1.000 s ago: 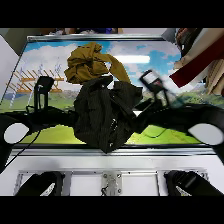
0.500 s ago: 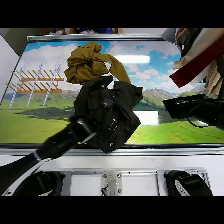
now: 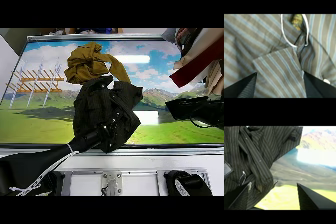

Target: Fold the clothes and pants, and hang the long-sleeved shirts on hangers.

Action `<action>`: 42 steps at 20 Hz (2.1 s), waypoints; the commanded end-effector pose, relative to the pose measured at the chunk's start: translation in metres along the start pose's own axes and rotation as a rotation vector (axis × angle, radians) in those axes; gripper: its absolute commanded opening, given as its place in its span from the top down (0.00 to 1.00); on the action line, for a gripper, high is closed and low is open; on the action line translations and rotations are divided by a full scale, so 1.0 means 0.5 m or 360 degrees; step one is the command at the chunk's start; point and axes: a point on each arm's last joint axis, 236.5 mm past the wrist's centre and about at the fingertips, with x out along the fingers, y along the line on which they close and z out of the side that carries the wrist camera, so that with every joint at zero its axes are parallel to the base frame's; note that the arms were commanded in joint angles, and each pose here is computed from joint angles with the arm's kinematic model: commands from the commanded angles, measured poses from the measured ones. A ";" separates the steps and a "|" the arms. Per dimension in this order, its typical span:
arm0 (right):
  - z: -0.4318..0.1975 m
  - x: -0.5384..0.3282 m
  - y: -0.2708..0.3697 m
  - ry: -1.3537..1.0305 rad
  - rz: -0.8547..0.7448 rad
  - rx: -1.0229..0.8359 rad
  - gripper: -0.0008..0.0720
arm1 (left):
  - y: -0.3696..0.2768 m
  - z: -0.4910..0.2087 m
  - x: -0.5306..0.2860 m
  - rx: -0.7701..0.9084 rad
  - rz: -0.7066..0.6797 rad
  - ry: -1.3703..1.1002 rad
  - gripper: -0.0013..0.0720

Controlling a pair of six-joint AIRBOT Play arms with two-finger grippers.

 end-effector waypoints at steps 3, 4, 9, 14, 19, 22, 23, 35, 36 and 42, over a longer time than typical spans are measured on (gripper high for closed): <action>-0.002 0.000 0.000 0.0007 0.0000 0.0017 0.12 | 0.006 0.013 0.024 -0.0113 -0.0057 -0.0005 0.17; -0.005 0.000 0.000 0.0016 -0.0001 0.0022 0.12 | 0.002 0.013 0.026 -0.0170 -0.0104 0.0004 0.17; -0.005 0.000 0.003 0.0016 0.0010 0.0026 0.12 | 0.011 0.004 0.032 -0.0248 -0.0134 0.0049 0.17; -0.005 0.000 0.010 0.0017 0.0033 0.0035 0.12 | 0.012 0.005 0.032 -0.0246 -0.0132 0.0047 0.69; -0.008 0.005 0.008 0.0034 0.0032 0.0036 0.12 | 0.049 0.009 0.012 -0.0283 -0.0093 0.0090 0.96; -0.049 0.037 -0.001 0.0225 0.0020 0.0005 0.12 | 0.109 0.053 -0.065 -0.0402 -0.0119 -0.0085 0.96; -0.065 0.056 -0.005 0.0310 0.0020 -0.0011 0.12 | 0.129 0.061 -0.094 -0.0445 -0.0127 -0.0143 0.96; -0.278 0.325 -0.024 0.0913 0.0152 0.0300 0.12 | 0.201 0.070 -0.296 -0.0576 -0.0185 -0.0519 0.96; -0.302 0.341 -0.024 0.0907 0.0178 0.0430 0.12 | 0.201 0.070 -0.295 -0.0576 -0.0185 -0.0518 0.96; -0.372 0.446 -0.019 0.0777 0.0313 0.1069 0.12 | 0.202 0.065 -0.294 -0.0576 -0.0178 -0.0500 0.96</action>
